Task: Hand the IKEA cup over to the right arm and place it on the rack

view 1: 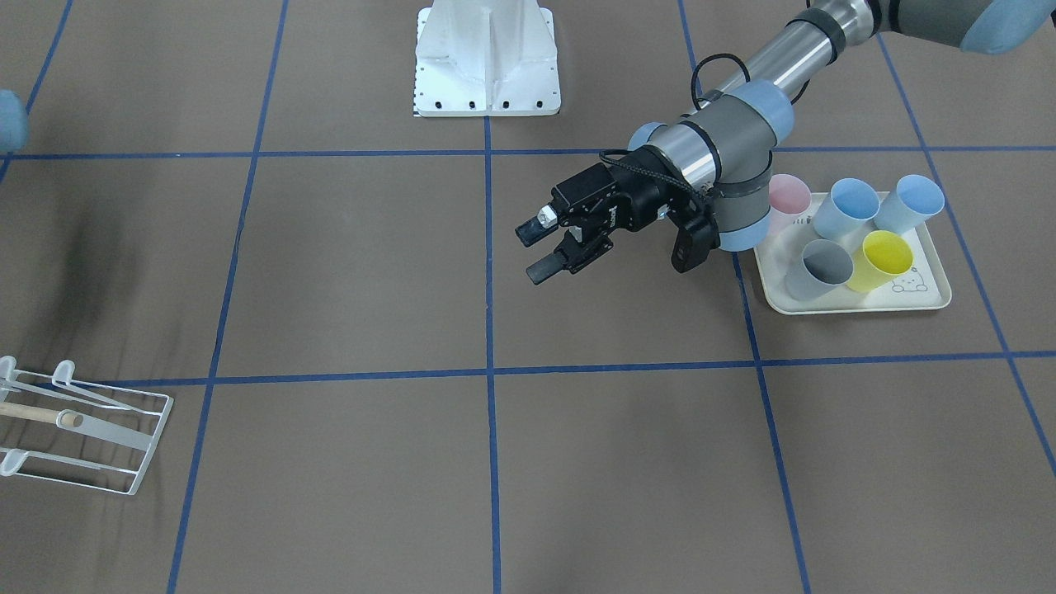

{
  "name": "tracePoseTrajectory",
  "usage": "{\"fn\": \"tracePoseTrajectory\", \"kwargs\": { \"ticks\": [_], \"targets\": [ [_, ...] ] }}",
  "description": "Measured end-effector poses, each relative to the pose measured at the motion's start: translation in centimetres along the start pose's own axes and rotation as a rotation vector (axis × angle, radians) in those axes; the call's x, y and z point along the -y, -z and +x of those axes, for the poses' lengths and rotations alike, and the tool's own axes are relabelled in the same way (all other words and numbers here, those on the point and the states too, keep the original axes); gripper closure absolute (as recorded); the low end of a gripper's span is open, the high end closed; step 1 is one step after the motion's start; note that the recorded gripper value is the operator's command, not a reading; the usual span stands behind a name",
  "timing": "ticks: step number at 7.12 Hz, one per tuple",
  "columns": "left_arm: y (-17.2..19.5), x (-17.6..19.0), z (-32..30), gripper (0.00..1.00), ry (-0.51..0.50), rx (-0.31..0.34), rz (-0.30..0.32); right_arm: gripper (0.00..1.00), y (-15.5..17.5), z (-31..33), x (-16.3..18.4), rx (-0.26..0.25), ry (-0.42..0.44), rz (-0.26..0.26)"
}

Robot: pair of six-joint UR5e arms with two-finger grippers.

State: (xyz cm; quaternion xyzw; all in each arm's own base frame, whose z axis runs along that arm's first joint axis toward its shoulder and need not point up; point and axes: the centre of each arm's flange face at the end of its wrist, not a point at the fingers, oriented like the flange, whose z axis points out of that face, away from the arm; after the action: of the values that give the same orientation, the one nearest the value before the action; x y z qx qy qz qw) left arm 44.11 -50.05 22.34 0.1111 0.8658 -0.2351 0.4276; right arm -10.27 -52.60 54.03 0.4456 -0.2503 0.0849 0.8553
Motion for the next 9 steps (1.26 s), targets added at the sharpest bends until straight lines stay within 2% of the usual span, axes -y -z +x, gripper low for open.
{"fn": "tracePoseTrajectory", "kwargs": {
  "ticks": [2,4,7,9],
  "targets": [
    [0.2,0.1,-0.2,0.00,0.000,0.004,0.001,1.00,1.1,0.4,0.1,-0.022,-0.027,0.028],
    [0.6,0.3,-0.8,0.00,0.002,0.016,0.005,1.00,3.2,0.5,0.4,-0.022,-0.060,0.056],
    [2.2,0.6,-2.3,0.00,0.005,0.018,0.002,1.00,4.1,-0.1,1.0,-0.078,-0.145,0.150],
    [2.7,0.7,-2.8,0.00,0.006,0.024,0.003,1.00,3.7,-2.7,-0.3,-0.122,-0.185,0.218]
  ]
}}
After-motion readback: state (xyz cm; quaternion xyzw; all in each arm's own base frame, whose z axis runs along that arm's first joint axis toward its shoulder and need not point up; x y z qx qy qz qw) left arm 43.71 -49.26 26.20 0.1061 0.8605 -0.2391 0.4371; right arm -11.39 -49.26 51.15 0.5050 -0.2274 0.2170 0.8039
